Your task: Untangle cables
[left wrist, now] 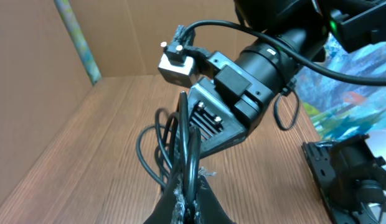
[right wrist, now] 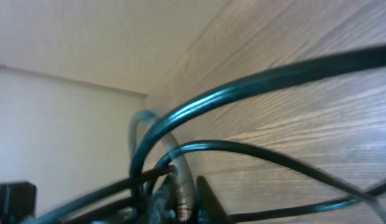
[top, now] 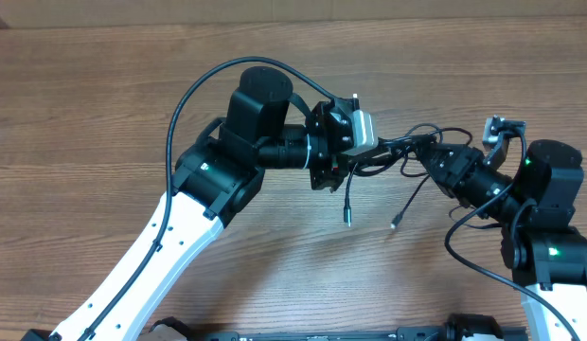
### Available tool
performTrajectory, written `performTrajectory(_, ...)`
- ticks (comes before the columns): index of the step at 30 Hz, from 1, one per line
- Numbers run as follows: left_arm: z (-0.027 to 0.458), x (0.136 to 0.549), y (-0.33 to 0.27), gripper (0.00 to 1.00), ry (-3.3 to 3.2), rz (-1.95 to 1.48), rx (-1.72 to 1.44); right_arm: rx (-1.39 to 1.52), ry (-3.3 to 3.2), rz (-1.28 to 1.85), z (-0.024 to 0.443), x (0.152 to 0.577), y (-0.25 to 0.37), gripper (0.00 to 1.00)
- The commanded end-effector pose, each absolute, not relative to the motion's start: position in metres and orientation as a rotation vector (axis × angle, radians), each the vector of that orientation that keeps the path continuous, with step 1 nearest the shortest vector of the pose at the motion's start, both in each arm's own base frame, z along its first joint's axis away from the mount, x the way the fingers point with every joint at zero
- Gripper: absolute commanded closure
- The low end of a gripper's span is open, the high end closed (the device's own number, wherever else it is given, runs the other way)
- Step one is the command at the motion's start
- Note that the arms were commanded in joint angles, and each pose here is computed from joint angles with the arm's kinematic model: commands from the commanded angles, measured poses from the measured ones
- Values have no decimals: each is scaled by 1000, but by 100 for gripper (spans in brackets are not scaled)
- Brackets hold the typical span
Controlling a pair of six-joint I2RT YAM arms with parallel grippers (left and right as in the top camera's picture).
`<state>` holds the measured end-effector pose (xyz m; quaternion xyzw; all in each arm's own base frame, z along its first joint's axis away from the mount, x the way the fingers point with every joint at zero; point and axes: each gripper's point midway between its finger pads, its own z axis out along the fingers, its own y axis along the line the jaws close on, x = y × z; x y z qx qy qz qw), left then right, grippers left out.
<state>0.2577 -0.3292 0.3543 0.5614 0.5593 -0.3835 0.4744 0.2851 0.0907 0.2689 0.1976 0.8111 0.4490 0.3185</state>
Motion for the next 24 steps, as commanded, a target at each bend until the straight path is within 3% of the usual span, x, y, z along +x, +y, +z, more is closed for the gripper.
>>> performTrajectory(1,373,244,-332,96,1263,-957,1408,497,2127,1185,274,285,92,96)
performTrajectory(8,366,274,-326,96,1413,-832,1287,322,2132,1252,281,275,106,96)
performTrajectory(15,356,321,-303,96,1653,-639,1009,-72,2041,1362,304,253,130,96)
performTrajectory(24,343,339,-284,96,1757,-487,916,-495,1820,1562,348,216,153,96)
